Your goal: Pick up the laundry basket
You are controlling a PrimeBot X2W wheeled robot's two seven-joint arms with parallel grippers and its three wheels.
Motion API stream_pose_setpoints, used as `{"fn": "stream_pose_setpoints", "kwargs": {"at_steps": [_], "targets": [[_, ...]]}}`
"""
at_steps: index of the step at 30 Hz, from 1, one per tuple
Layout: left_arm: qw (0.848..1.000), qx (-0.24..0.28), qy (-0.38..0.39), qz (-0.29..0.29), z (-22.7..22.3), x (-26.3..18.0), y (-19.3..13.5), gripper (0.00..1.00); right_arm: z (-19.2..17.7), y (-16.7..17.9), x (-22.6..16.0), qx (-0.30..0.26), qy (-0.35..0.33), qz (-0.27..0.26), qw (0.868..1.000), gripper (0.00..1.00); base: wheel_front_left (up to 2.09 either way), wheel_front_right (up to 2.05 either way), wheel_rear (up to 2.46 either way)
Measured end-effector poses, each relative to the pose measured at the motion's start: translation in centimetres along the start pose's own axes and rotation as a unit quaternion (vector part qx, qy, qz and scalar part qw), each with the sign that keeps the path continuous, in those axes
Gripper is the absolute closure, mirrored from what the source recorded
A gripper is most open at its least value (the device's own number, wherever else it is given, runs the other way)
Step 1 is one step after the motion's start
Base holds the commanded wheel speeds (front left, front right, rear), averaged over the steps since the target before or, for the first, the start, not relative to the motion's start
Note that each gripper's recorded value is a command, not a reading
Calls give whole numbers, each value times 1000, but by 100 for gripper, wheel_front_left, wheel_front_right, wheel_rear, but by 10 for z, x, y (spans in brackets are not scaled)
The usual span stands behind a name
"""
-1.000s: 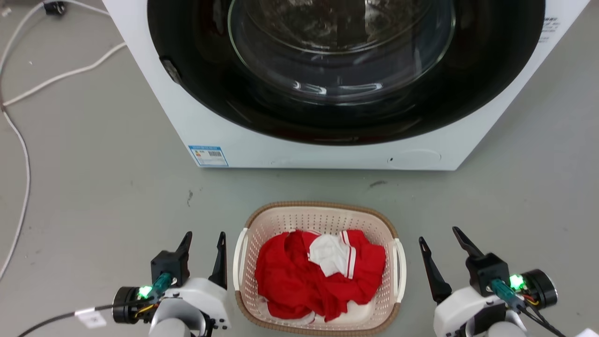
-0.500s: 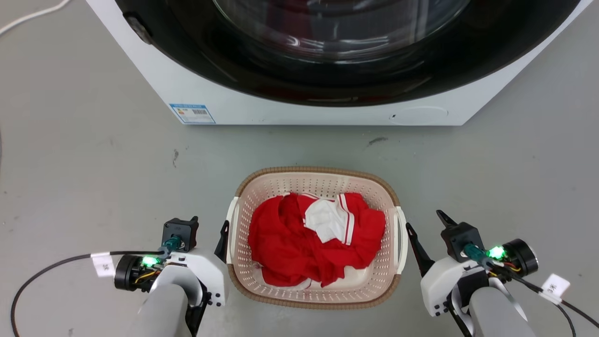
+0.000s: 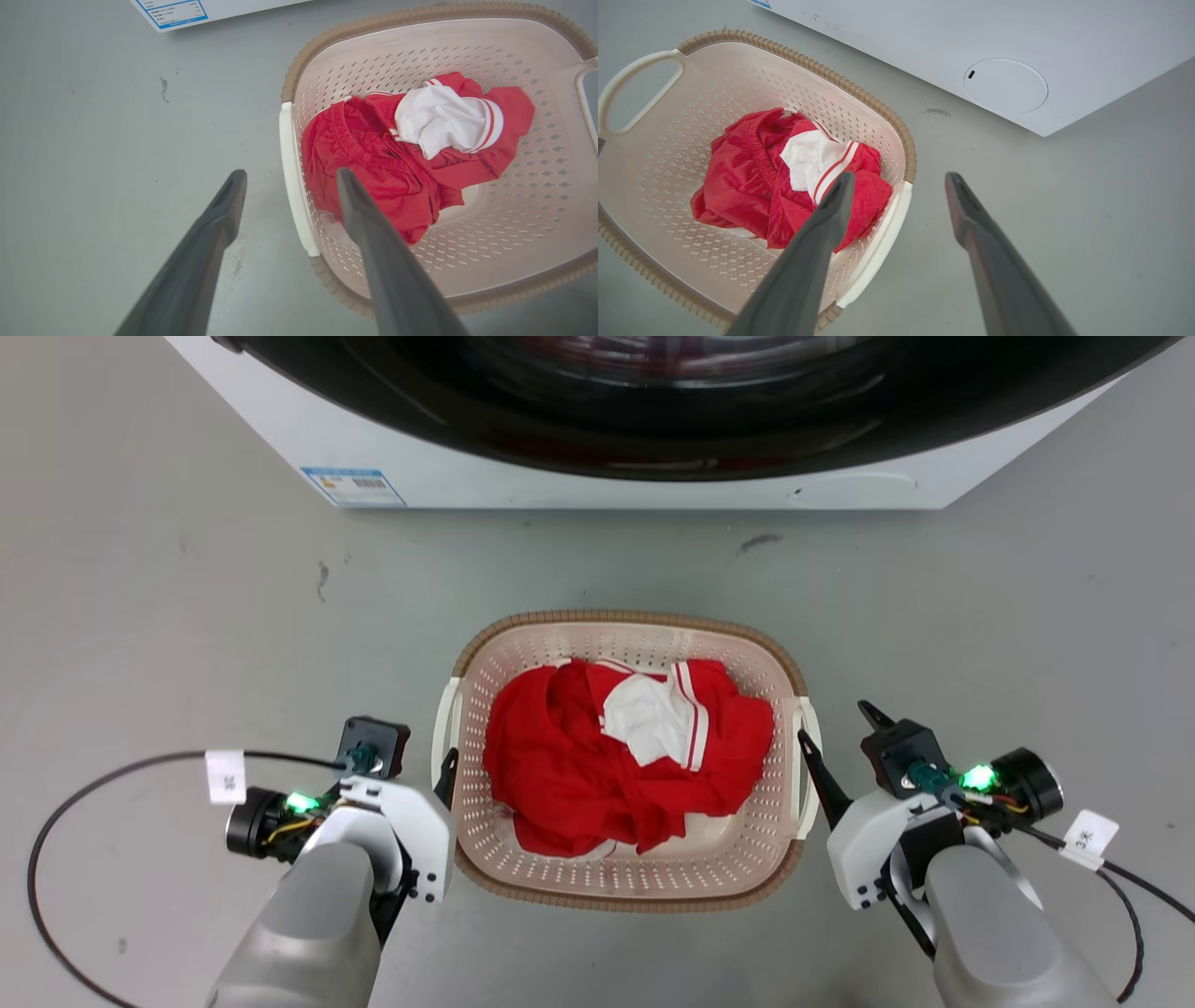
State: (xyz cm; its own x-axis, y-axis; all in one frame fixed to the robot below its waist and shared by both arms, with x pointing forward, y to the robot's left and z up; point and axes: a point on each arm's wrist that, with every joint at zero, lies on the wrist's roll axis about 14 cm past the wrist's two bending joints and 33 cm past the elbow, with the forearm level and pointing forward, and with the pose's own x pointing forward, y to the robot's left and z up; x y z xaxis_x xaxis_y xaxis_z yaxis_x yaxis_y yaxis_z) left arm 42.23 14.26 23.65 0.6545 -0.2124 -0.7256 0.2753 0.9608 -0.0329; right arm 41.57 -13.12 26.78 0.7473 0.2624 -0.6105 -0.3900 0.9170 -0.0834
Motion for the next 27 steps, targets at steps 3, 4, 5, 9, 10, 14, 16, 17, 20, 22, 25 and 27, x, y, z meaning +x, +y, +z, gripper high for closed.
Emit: {"fn": "stream_pose_setpoints", "kwargs": {"at_steps": [3, 4, 5, 9, 10, 14, 16, 17, 20, 22, 25, 27], "targets": [[1000, 6, 18, -7, -5, 8, -1, 0, -2, 0, 7, -1, 3, 3, 1000, 0, 0, 0, 0], [1000, 7, 23, -9, -6, 10, -2, 0, -3, 0, 9, -1, 5, 4, 1000, 0, 0, 0, 0], [999, 8, 29, -12, -8, 12, -3, 0, -5, 0, 11, -1, 7, 5, 1000, 0, 0, 0, 0], [998, 14, 51, -24, -15, 21, -11, 0, -11, 1, 18, -2, 15, 9, 1000, 0, 0, 0, 0], [998, 14, 57, -26, -17, 23, -11, 0, -13, 2, 20, -2, 18, 10, 1000, 0, 0, 0, 0], [996, 20, 79, -31, -26, 30, -11, 0, -17, 2, 28, -1, 23, 14, 1000, 0, 0, 0, 0], [995, 22, 89, -31, -30, 32, -9, 0, -20, 3, 31, -1, 26, 17, 1000, 0, 0, 0, 0], [995, 22, 93, -31, -32, 34, -8, 0, -21, 3, 32, 0, 27, 17, 999, 0, 0, 0, 0], [994, 25, 99, -36, -35, 39, -10, 0, -24, 3, 36, 3, 32, 19, 999, 0, 0, 0, 0], [993, 28, 103, -39, -38, 41, -11, 0, -27, 4, 39, 4, 37, 21, 999, 0, 0, 0, 0], [993, 32, 109, -43, -40, 46, -12, 0, -33, 4, 42, 7, 46, 23, 999, 0, 0, 0, 0], [992, 36, 113, -46, -42, 47, -12, 0, -37, 5, 44, 11, 52, 25, 998, 0, 0, 0, 0]]}}
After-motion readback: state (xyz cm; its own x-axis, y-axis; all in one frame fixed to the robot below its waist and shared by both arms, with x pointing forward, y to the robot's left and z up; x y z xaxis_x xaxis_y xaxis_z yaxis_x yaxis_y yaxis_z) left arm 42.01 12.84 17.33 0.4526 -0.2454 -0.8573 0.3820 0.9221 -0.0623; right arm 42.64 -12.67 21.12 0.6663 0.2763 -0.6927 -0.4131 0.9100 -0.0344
